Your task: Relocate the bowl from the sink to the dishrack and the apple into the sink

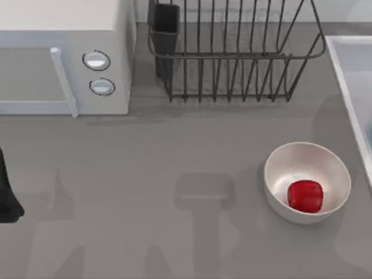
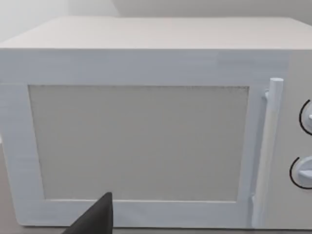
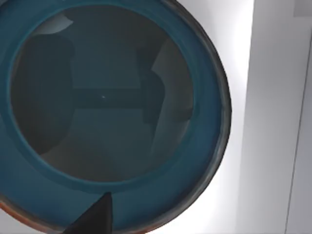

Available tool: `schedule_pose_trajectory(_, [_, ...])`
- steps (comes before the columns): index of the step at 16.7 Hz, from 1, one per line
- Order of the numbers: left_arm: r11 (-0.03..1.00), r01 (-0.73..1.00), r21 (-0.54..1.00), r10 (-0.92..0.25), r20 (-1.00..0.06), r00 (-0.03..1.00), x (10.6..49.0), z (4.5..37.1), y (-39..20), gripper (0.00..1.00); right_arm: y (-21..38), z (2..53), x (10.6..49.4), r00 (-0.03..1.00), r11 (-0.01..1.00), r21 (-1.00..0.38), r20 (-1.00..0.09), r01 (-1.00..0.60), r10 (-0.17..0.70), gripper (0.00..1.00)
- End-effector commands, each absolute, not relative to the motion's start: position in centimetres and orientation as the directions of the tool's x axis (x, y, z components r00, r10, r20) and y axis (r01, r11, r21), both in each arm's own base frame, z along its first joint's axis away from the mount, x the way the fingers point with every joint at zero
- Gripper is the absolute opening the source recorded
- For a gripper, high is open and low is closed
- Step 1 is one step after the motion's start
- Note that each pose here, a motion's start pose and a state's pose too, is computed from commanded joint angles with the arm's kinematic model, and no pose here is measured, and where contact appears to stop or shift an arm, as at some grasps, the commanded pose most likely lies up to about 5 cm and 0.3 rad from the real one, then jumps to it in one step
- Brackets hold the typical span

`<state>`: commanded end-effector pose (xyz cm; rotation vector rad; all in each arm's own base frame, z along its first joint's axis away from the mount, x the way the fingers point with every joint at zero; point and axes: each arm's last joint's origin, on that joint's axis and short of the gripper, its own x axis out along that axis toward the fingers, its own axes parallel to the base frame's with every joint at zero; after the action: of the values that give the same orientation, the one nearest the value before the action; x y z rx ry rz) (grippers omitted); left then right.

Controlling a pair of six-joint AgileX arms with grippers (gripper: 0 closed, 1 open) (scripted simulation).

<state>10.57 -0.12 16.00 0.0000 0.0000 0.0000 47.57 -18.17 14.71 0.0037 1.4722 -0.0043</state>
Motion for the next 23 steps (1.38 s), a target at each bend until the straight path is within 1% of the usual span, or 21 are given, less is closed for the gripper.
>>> schedule_pose_trajectory(3, [1.000, 0.000, 0.000, 0.000, 0.000, 1.000, 10.6, 16.0, -0.1, 1.00, -18.4, 13.1, 47.8, 0.097, 1.000, 0.001, -0.995, 0.010, 0.000, 1.00])
schedule_pose_trajectory(9, [1.000, 0.000, 0.000, 0.000, 0.000, 1.000, 10.6, 16.0, -0.1, 1.00, -18.5, 5.4, 48.5, 0.103, 1.000, -0.001, -0.995, 0.010, -0.002, 1.00])
schedule_pose_trajectory(14, [1.000, 0.000, 0.000, 0.000, 0.000, 1.000, 10.6, 16.0, -0.1, 1.00, -18.5, 4.8, 48.5, 0.100, 1.000, 0.000, -0.995, 0.010, -0.001, 1.00])
schedule_pose_trajectory(23, [1.000, 0.000, 0.000, 0.000, 0.000, 1.000, 10.6, 16.0, -0.1, 1.00, -18.5, 4.8, 48.5, 0.100, 1.000, 0.000, -0.995, 0.010, -0.001, 0.32])
